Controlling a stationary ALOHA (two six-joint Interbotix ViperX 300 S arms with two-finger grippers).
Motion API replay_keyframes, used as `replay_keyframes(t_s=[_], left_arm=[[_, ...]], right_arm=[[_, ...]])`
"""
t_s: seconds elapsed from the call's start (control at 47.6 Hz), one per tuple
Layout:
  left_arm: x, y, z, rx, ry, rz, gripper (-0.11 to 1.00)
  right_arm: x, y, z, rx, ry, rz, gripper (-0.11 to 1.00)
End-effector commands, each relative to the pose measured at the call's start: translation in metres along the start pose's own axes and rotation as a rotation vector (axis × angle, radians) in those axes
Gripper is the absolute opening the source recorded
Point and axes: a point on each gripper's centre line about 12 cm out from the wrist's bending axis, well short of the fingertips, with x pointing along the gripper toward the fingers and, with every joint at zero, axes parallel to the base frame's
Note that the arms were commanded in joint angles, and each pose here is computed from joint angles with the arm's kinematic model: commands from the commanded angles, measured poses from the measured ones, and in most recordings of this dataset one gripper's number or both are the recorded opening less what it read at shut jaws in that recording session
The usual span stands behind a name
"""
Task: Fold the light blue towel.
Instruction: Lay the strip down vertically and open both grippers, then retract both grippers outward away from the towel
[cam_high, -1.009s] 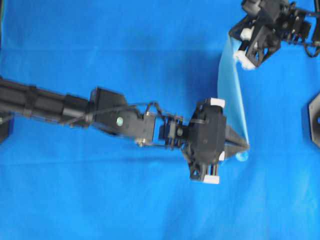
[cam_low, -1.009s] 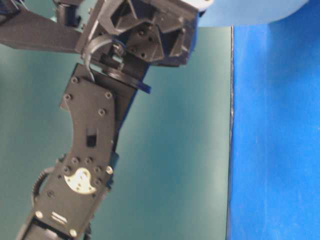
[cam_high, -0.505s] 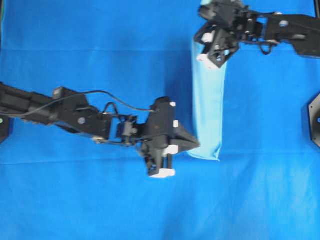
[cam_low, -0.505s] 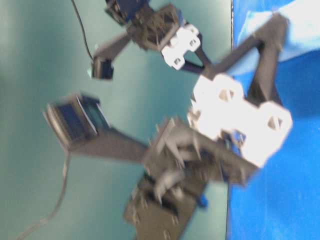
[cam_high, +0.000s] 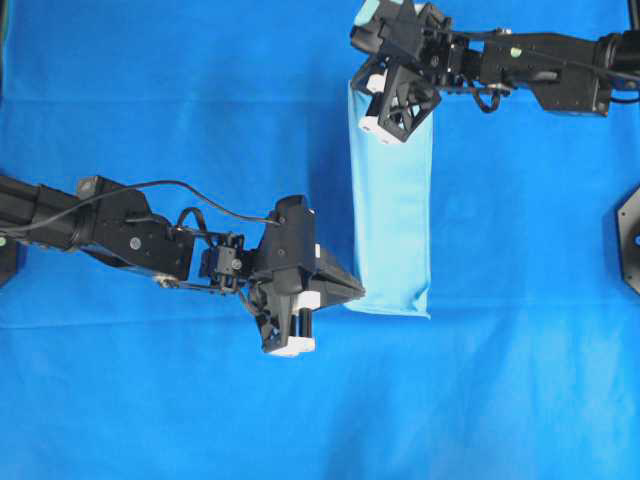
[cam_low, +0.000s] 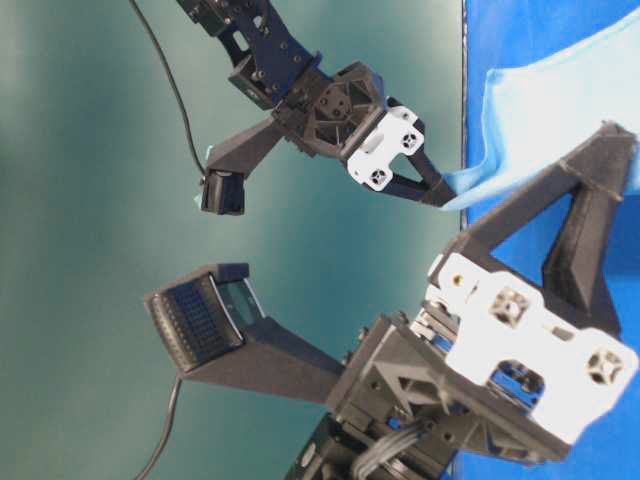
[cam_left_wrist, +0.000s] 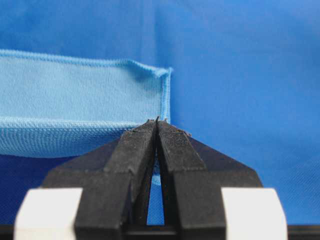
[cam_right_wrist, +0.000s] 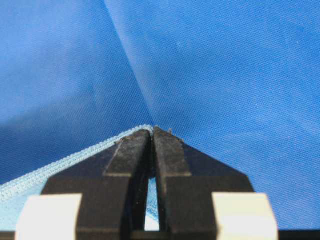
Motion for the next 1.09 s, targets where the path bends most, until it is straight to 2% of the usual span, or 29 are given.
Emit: replay_keyframes(t_s=[0.0,0.063,0.084,0.21,0.252,0.315,0.421,0.526,0.715,0.862,0.967,1.072], left_arm=[[-0.006,-0.03,0.009,0.029,-0.034,-0.065,0.02],[-0.007,-0.029,0.008,0.031,-0.028,-0.064,0.02],[-0.007,-0.029,0.007,0.029,-0.026,-0.063,0.02],[-0.007,-0.029,0.009,0.028,-0.029,-0.064,0.02],[-0.008,-0.029,0.008,0.028,-0.028,-0.063,0.08],[-0.009,-0.029,0.009,0.029,-0.028,-0.064,0.25],[-0.013,-0.03,0.013,0.03,-0.032,-0.064,0.57],[-0.019,-0.031,0.019,0.031,-0.035,-0.065,0.81],[-0.037,-0.032,0.03,0.031,-0.002,-0.059,0.8],[-0.058,-0.033,0.042,0.033,-0.003,-0.061,0.8],[-0.076,-0.034,0.05,0.045,-0.035,-0.066,0.8],[-0.093,-0.028,0.052,0.039,-0.059,-0.058,0.8]], right_arm=[[-0.004,-0.006,0.014,0.003,-0.04,-0.009,0.03],[-0.003,-0.004,0.014,0.0,-0.041,-0.005,0.04],[-0.003,-0.003,0.014,-0.001,-0.039,-0.004,0.07],[-0.003,-0.002,0.014,-0.003,-0.039,-0.002,0.43],[-0.003,-0.002,0.014,-0.006,-0.038,-0.003,0.55],[-0.003,-0.002,0.014,-0.008,-0.04,-0.003,0.65],[-0.004,-0.001,0.015,-0.022,-0.041,-0.003,0.6],[-0.009,0.0,0.018,-0.028,-0.054,0.0,0.6],[-0.03,0.003,0.027,-0.034,-0.09,0.0,0.6],[-0.059,0.007,0.03,-0.042,-0.115,0.001,0.6],[-0.084,0.013,0.026,-0.046,-0.148,0.016,0.6],[-0.109,0.021,0.018,-0.048,-0.189,0.041,0.6]])
